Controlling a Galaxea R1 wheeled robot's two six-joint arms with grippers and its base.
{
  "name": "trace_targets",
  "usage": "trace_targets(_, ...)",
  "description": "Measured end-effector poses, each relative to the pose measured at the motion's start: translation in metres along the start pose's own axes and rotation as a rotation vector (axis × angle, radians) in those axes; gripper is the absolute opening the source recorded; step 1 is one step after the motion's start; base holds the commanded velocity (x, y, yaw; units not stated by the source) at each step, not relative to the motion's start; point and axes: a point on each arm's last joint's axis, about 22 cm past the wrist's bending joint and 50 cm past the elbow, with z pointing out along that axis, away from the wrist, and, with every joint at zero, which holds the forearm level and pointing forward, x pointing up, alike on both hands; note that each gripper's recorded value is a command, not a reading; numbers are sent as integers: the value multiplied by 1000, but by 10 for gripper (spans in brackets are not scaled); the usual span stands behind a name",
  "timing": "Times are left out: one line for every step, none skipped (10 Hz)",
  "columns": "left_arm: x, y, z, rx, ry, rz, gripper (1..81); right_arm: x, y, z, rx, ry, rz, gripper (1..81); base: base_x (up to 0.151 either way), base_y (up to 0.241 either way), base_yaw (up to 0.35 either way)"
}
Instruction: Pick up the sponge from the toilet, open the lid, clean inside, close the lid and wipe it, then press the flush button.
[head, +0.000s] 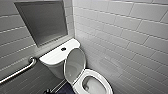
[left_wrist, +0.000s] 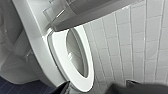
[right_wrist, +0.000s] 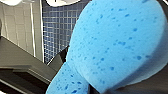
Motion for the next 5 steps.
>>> trace_targets(-19,-21,-7,65,-36,15,811,5,4,0,-9,5,-8,10,0,0,0)
trace_targets(-53,-46,-14,139,-86,19,811,10,13,-1,-27,13,-19,10,0,0,0)
trace_targets(-97,-73,-25,210,-140,2,811,14,26,-3,-53,18,-32,10,0,0,0)
trace_targets(-148,-94,-38,266,-202,-20,811,15,33,-4,-67,17,-44,10,0,0,0)
trace_targets(-196,-111,-51,318,-262,-34,811,14,37,-1,-75,13,-68,10,0,0,0)
